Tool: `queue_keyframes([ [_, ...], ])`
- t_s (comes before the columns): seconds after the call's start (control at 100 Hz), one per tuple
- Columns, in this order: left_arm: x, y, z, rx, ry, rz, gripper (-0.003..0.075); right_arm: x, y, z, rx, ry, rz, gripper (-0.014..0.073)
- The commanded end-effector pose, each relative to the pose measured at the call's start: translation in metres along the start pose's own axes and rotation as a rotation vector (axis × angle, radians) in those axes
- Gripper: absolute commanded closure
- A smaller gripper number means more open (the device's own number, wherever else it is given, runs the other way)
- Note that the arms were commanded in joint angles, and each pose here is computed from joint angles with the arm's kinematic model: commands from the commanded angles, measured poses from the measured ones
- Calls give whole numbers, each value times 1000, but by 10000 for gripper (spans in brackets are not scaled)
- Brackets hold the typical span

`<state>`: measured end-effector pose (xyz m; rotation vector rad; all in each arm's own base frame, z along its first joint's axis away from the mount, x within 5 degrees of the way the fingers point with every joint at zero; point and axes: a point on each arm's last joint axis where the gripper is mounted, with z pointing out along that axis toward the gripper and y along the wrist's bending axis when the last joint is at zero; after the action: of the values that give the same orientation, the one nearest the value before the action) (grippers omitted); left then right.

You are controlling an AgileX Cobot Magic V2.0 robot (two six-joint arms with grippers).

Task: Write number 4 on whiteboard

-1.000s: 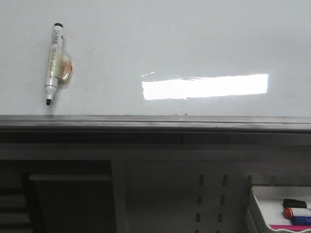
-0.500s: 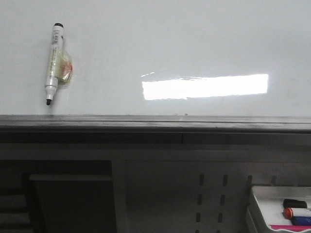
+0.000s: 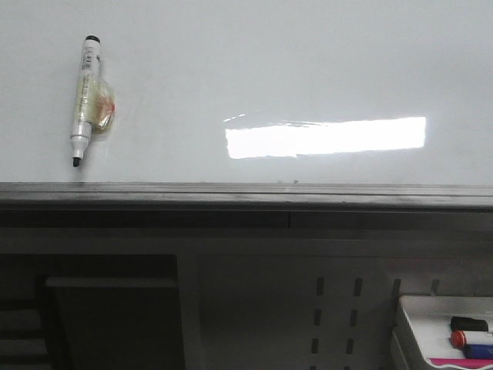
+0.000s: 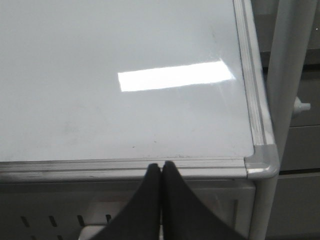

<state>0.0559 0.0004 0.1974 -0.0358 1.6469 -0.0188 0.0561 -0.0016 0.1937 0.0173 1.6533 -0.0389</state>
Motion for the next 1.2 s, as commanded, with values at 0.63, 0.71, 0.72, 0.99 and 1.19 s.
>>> queue_keyframes([
  [0.63, -72, -3, 28, 3, -8, -4, 339, -46, 2, 36, -17, 243, 168, 659],
  [0.71, -73, -2, 35, 3, -59, -57, 253, -48, 1, 37, -14, 228, 168, 659],
  [0.72, -74, -2, 35, 2, -72, -60, 251, -48, 1, 37, -13, 226, 168, 659],
  [0.99, -74, -24, 70, 170, -55, 62, 277, -51, 0, 37, -6, 184, 167, 659],
  [1.19, -74, -66, 91, 395, 13, 61, 277, -52, 0, 38, -5, 179, 167, 659],
])
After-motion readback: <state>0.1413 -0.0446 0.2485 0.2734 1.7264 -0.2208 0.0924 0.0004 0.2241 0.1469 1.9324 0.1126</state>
